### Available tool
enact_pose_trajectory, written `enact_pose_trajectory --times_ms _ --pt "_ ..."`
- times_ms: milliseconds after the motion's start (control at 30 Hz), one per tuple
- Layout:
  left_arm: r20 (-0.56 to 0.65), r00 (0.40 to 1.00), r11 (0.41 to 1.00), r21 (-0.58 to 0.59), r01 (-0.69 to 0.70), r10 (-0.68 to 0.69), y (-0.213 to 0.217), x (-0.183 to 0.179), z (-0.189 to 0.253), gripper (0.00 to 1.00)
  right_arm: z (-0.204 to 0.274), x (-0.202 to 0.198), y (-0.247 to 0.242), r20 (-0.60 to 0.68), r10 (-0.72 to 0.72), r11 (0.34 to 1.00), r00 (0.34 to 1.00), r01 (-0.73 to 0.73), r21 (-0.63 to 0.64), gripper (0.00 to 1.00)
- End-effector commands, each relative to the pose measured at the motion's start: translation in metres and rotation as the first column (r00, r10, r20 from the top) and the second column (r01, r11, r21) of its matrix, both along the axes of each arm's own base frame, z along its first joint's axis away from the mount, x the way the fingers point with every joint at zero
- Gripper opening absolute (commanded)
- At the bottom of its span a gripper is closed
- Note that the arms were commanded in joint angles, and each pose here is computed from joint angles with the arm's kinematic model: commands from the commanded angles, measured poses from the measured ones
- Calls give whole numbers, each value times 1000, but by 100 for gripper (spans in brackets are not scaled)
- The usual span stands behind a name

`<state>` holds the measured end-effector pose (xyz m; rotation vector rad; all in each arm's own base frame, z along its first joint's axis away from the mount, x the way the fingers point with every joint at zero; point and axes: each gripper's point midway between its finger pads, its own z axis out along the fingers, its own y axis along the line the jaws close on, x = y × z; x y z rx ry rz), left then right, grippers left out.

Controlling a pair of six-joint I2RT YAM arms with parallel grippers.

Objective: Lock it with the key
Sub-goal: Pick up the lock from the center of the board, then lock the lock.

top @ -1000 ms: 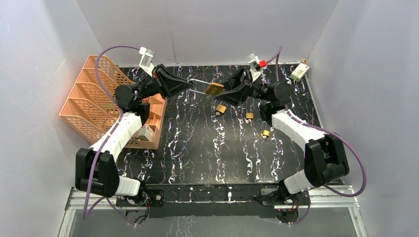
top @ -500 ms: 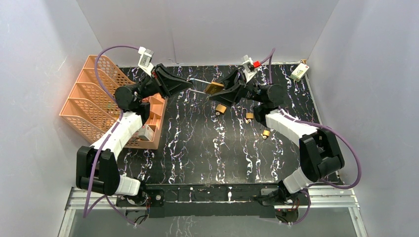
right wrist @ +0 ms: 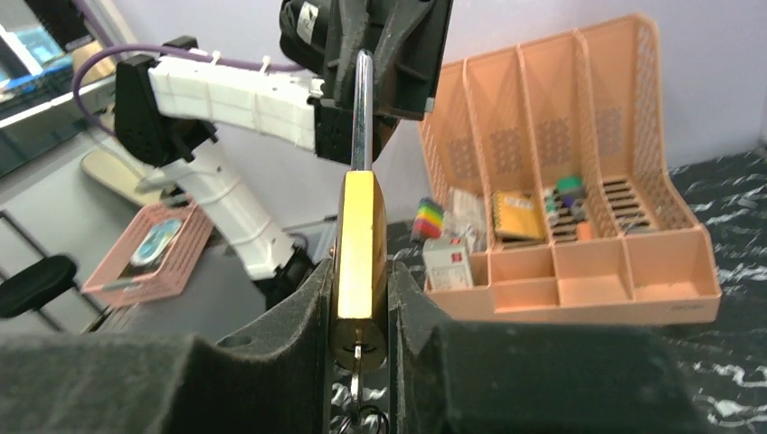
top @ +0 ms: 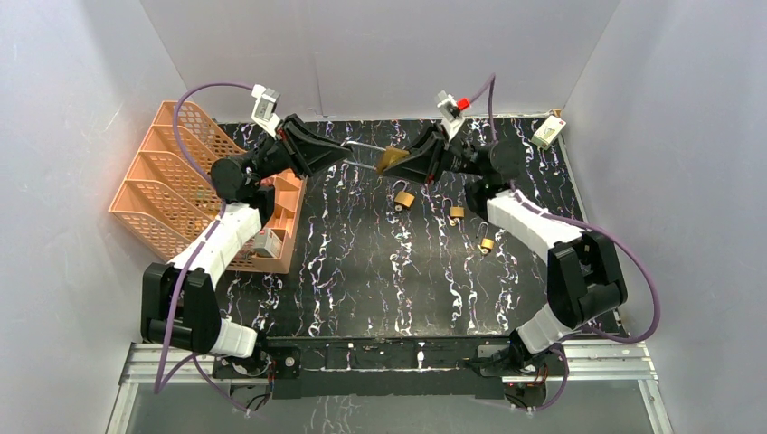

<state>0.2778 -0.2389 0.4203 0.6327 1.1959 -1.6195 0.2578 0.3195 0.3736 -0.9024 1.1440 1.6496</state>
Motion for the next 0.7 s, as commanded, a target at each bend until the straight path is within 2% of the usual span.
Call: enact_pose_trajectory --times_ms 0,33,67,100,233,333,467,567,667 --pt "134 991 999 -33 7 -2 5 -24 29 38 35 -15 -14 7 119 984 993 -117 -132 0" --pt "125 992 1000 -24 6 -3 7 -25 28 56 36 -17 -21 -15 147 973 989 -147 -178 0" --pt "125 992 1000 -9 5 -4 9 -27 26 90 34 -22 -29 -51 179 957 983 -186 -222 0" --pt "124 992 1000 3 7 -8 10 -30 25 97 35 -25 -36 -66 191 949 979 -201 -244 0" --pt "105 991 993 92 71 -80 11 -42 16 98 32 -46 -53 -99 224 926 970 -243 -287 0" --pt "16 983 968 177 178 -184 8 -49 3 95 26 -58 -58 -110 245 917 963 -267 -296 0" --pt "-2 935 897 282 340 -354 -10 -77 -18 80 32 -60 -59 -111 272 905 956 -294 -307 0" --pt "31 926 891 286 353 -377 -15 -86 -19 66 38 -55 -57 -92 270 909 958 -285 -304 0" --pt "76 927 900 281 335 -368 -15 -90 -15 58 42 -50 -56 -81 265 913 961 -277 -300 0"
